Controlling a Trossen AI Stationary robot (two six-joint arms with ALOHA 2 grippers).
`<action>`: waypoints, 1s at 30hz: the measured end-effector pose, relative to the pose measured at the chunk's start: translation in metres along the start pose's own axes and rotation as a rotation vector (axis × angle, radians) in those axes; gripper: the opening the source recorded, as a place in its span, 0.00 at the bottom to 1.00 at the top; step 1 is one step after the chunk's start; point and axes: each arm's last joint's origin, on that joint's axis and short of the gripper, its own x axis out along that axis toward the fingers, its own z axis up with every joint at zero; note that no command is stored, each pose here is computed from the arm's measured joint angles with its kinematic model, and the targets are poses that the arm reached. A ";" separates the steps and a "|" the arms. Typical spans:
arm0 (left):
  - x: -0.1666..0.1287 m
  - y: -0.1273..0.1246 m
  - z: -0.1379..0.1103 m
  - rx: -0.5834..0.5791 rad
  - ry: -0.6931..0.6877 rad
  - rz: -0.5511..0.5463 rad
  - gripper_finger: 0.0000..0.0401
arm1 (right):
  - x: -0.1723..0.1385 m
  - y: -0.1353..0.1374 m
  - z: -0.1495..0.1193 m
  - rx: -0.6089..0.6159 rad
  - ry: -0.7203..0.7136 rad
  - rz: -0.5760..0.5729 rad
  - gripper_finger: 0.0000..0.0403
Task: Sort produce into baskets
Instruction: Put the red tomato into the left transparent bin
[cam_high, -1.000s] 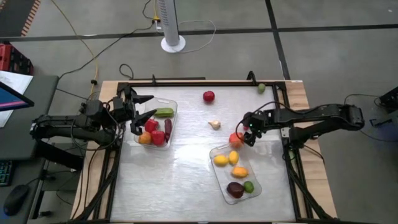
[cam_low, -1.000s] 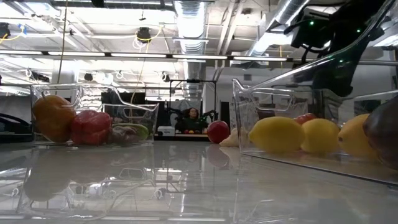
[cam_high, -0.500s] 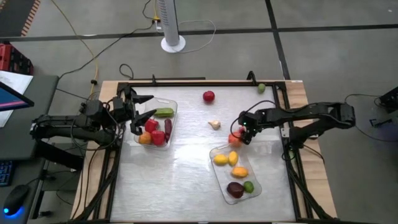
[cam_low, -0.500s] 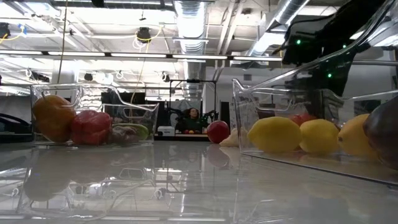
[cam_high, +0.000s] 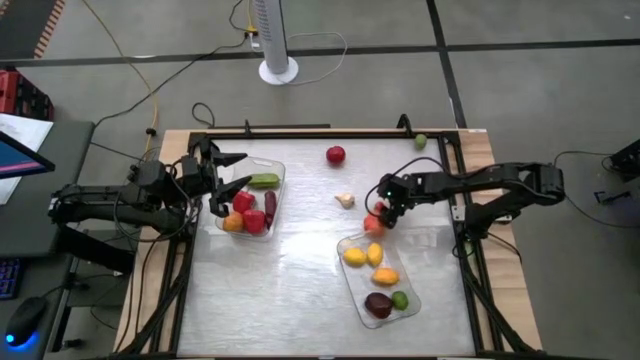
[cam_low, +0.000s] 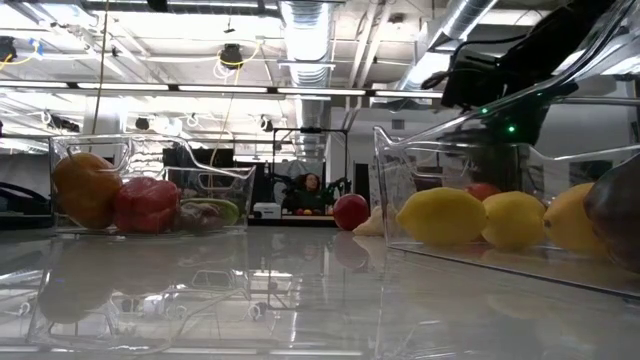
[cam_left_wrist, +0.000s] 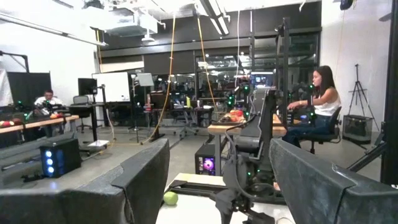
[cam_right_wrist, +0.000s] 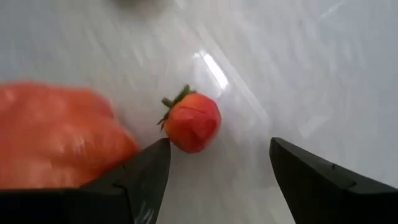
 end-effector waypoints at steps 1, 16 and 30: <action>0.000 0.000 0.000 0.000 0.001 0.000 0.66 | 0.000 -0.001 0.001 -0.002 -0.008 0.005 0.74; 0.000 0.000 0.000 0.001 0.001 0.000 0.66 | 0.002 -0.008 0.007 -0.001 -0.029 0.040 0.25; 0.000 0.000 0.000 0.002 0.001 0.000 0.66 | -0.014 -0.003 0.028 -0.023 -0.079 0.054 0.08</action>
